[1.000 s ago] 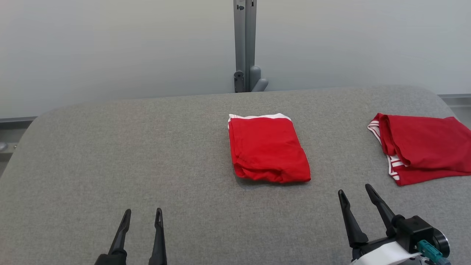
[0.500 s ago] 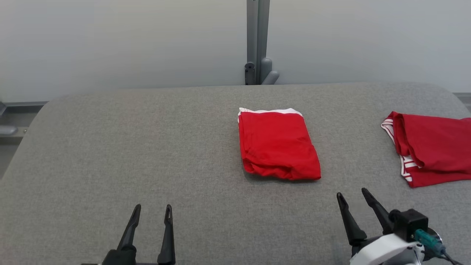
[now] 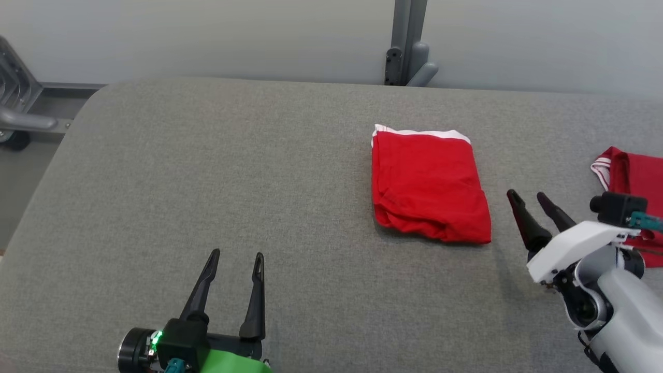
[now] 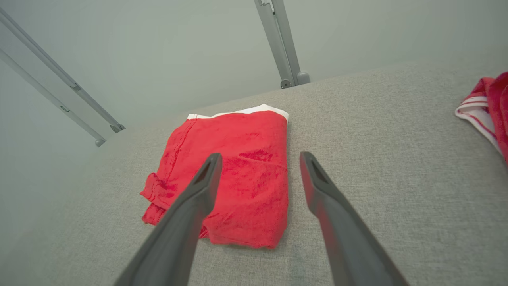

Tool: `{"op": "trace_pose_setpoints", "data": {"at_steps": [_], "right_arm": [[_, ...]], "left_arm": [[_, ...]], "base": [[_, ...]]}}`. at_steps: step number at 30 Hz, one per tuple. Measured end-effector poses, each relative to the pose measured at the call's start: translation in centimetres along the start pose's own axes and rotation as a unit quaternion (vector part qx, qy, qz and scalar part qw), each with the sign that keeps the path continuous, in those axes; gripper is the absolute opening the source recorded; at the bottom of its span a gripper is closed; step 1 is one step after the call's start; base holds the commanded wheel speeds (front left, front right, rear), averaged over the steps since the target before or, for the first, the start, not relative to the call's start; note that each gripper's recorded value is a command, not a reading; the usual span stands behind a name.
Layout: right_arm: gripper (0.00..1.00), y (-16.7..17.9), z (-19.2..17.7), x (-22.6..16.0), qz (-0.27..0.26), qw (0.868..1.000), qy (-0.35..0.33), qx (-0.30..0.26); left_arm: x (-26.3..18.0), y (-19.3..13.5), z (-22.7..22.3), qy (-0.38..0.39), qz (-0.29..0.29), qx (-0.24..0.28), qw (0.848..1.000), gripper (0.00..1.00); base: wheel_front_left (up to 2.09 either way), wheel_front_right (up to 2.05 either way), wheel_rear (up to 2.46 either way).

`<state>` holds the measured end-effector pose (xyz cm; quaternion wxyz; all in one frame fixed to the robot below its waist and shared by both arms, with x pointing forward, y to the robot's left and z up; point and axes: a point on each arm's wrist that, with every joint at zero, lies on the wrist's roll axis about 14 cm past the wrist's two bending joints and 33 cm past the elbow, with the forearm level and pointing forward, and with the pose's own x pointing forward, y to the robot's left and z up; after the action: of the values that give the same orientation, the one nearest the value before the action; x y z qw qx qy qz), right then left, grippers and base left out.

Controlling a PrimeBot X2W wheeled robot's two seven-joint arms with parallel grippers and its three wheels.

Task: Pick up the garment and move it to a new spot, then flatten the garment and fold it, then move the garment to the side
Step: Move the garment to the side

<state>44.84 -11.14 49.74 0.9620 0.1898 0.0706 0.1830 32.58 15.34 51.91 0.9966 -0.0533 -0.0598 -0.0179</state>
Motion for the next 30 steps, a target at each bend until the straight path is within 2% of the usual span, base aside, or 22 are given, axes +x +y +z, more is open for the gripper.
{"op": "trace_pose_setpoints", "data": {"at_steps": [7,13,21,27,28,30], "right_arm": [[1.00,-2.2,-2.1,3.8,-0.007,0.992,0.114,0.054],[1.00,-2.5,-4.9,5.9,-0.001,0.973,0.193,0.126],[1.00,-3.3,-6.3,8.6,0.003,0.960,0.228,0.161],[1.00,-3.7,-8.2,10.2,0.007,0.951,0.265,0.162],[0.59,-3.6,-8.4,10.4,0.010,0.950,0.268,0.162],[0.00,-3.3,-8.8,10.5,0.015,0.948,0.274,0.162]], "left_arm": [[1.4,0.3,-1.0,0.016,0.003,-0.003,1.000,1.00],[2.3,1.0,-2.0,0.033,0.013,-0.007,0.999,1.00],[3.1,1.9,-3.3,0.052,0.026,-0.002,0.998,1.00],[4.0,2.1,-4.2,0.064,0.027,0.001,0.998,1.00],[4.0,2.2,-4.3,0.065,0.028,0.001,0.997,1.00],[4.1,2.3,-4.5,0.069,0.029,0.000,0.997,1.00]], "base": [[0.00,0.00,0.00],[0.00,0.00,0.00],[0.00,0.00,0.00],[0.00,0.00,0.00],[0.00,0.00,0.00],[0.00,0.00,0.00]]}}
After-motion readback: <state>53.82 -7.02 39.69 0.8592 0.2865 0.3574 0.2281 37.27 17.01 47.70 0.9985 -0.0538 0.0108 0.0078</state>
